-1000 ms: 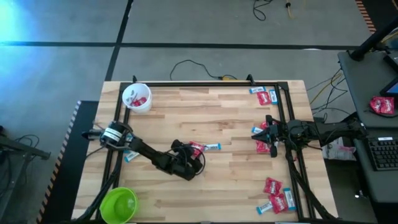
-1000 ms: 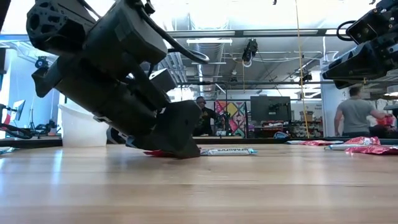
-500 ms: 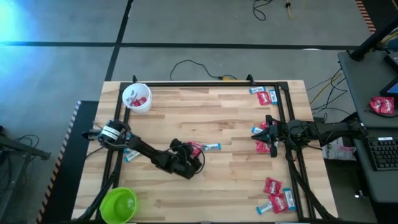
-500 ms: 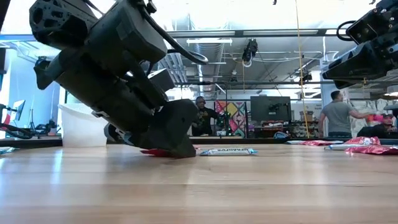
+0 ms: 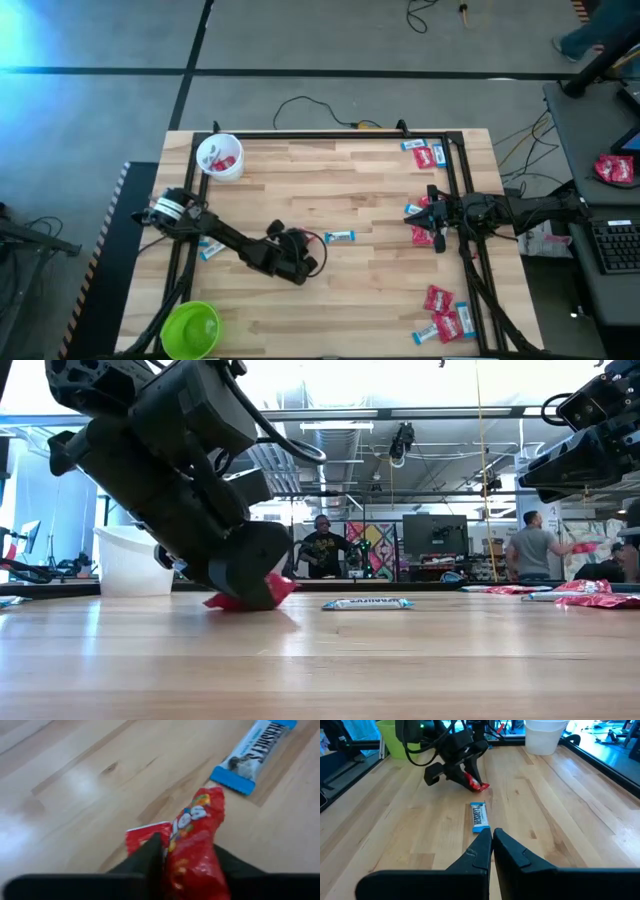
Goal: Sort candy by brand, put in halloween buckets
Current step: Put the red candy into the white bucket
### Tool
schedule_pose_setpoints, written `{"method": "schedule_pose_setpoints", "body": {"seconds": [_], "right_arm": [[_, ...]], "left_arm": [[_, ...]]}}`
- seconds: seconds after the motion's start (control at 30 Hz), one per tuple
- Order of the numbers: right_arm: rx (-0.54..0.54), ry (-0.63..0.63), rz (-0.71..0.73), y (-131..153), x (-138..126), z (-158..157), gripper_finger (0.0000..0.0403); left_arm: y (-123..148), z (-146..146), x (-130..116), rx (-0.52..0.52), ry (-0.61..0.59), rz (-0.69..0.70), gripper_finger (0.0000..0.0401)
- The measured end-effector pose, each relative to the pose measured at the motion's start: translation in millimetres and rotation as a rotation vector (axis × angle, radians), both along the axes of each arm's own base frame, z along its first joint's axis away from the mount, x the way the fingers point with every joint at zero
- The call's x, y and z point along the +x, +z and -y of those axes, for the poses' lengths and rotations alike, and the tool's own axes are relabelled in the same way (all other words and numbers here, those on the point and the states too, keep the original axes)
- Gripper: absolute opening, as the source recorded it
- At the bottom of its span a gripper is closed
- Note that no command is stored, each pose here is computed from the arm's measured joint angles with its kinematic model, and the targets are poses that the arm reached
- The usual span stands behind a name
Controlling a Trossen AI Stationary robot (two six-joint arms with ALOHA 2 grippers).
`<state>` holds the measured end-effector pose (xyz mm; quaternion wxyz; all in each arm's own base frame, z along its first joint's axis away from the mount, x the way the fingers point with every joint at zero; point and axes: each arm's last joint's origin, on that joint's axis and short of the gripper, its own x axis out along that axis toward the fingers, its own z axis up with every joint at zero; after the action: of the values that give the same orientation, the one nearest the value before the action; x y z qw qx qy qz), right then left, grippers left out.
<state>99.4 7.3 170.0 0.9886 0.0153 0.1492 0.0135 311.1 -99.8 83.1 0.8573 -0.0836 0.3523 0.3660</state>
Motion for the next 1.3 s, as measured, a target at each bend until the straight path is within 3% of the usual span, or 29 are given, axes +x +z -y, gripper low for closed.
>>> {"method": "schedule_pose_setpoints", "body": {"seconds": [0.13,0.23,0.53,0.67,0.8,0.93,1.1,1.3], "right_arm": [[0.0,0.0,0.0,0,0,0,0.0009],[0.0,0.0,0.0,0,0,0,0.0009],[0.0,0.0,0.0,0,0,0,0.0009],[0.0,0.0,0.0,0,0,0,0.0009],[0.0,0.001,0.0,0,0,0,0.0009],[0.0,0.0,0.0,0,0,0,0.0009],[0.0,0.0,0.0,0,0,0,0.0009],[0.0,0.0,0.0,0,0,0,0.0009]], "left_arm": [[10,0,0,-0.035,-0.005,0.016,0.0014],[27,0,-3,-0.052,-0.019,-0.01,0.002],[114,-15,-18,0.084,0.081,-0.071,0.0021],[147,-39,-30,0.125,0.146,-0.147,0.0019],[172,-82,-46,0.138,0.292,-0.208,0.0019],[173,-139,-69,0.1,0.531,-0.253,0.0018],[153,-202,-103,-0.007,0.79,-0.375,0.0018],[137,-246,-129,-0.057,0.892,-0.504,0.0022]]}}
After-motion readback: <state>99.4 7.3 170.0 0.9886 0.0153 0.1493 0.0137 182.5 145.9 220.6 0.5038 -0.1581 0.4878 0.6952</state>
